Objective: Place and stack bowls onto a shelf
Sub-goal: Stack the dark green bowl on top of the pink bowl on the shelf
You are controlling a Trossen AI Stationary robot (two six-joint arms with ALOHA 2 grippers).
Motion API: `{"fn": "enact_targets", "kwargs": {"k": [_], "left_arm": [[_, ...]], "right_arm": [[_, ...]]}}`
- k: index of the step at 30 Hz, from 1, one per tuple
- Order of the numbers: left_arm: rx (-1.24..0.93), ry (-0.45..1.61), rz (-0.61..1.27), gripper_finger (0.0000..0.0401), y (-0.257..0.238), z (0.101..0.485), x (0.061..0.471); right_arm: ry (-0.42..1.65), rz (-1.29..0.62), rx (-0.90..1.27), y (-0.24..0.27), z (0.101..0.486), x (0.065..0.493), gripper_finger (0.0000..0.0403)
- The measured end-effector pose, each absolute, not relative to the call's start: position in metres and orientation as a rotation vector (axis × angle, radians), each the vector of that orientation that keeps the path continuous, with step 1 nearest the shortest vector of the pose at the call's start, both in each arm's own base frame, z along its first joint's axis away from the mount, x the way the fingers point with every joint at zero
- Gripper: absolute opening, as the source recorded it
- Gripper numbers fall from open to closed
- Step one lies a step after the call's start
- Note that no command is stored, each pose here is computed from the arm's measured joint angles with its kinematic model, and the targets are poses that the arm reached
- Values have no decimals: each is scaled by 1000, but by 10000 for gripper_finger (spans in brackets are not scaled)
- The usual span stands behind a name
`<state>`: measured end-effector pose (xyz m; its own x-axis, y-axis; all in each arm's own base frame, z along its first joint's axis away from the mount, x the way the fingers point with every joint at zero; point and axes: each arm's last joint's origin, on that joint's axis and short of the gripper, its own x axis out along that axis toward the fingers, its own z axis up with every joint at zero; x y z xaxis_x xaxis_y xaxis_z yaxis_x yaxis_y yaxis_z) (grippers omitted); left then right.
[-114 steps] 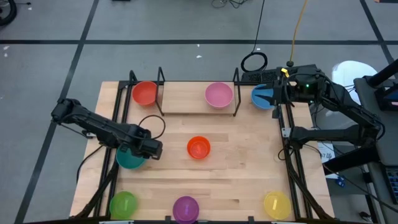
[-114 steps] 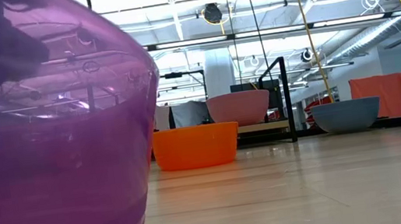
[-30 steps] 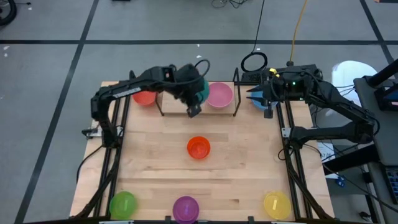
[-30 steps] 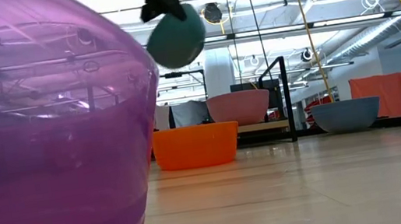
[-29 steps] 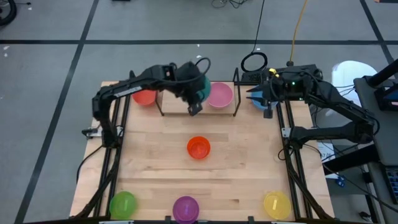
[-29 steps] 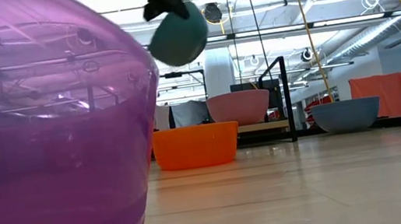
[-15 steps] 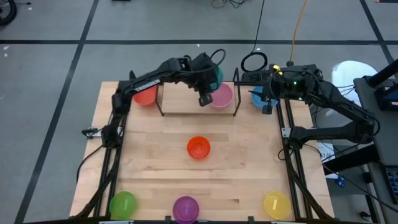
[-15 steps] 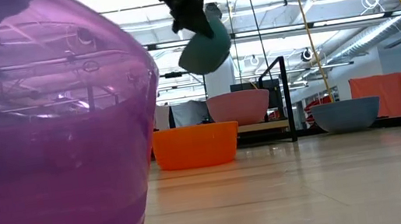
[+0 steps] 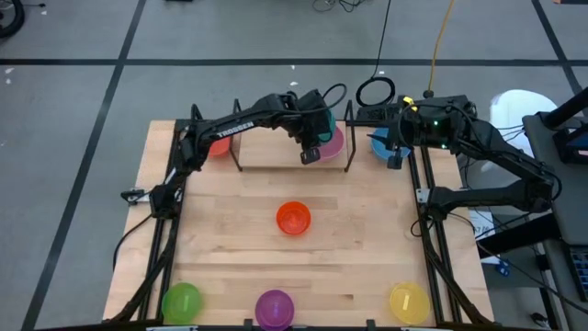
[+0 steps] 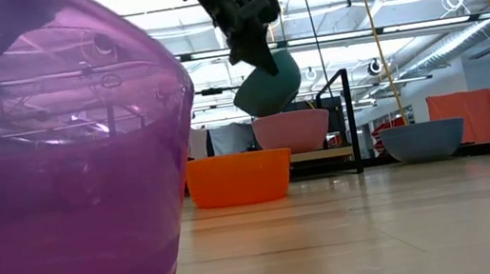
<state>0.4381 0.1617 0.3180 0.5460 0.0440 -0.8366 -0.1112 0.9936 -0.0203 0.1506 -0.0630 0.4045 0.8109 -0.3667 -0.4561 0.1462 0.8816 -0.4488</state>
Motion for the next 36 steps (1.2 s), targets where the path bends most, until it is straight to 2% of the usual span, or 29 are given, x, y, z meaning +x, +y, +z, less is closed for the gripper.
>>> {"fn": "enact_targets", "kwargs": {"k": [10, 17, 24, 36], "left_arm": [[-67, 990, 85, 5, 163, 314, 441], [-71, 986, 89, 20, 163, 314, 441], [-105, 978, 152, 15, 165, 315, 442], [-105, 938, 181, 65, 166, 317, 445]], "right_arm": [[566, -284, -412, -63, 404, 150, 98], [579, -280, -411, -63, 403, 150, 98], [587, -277, -409, -63, 402, 150, 98], [587, -278, -409, -63, 402, 150, 98]]}}
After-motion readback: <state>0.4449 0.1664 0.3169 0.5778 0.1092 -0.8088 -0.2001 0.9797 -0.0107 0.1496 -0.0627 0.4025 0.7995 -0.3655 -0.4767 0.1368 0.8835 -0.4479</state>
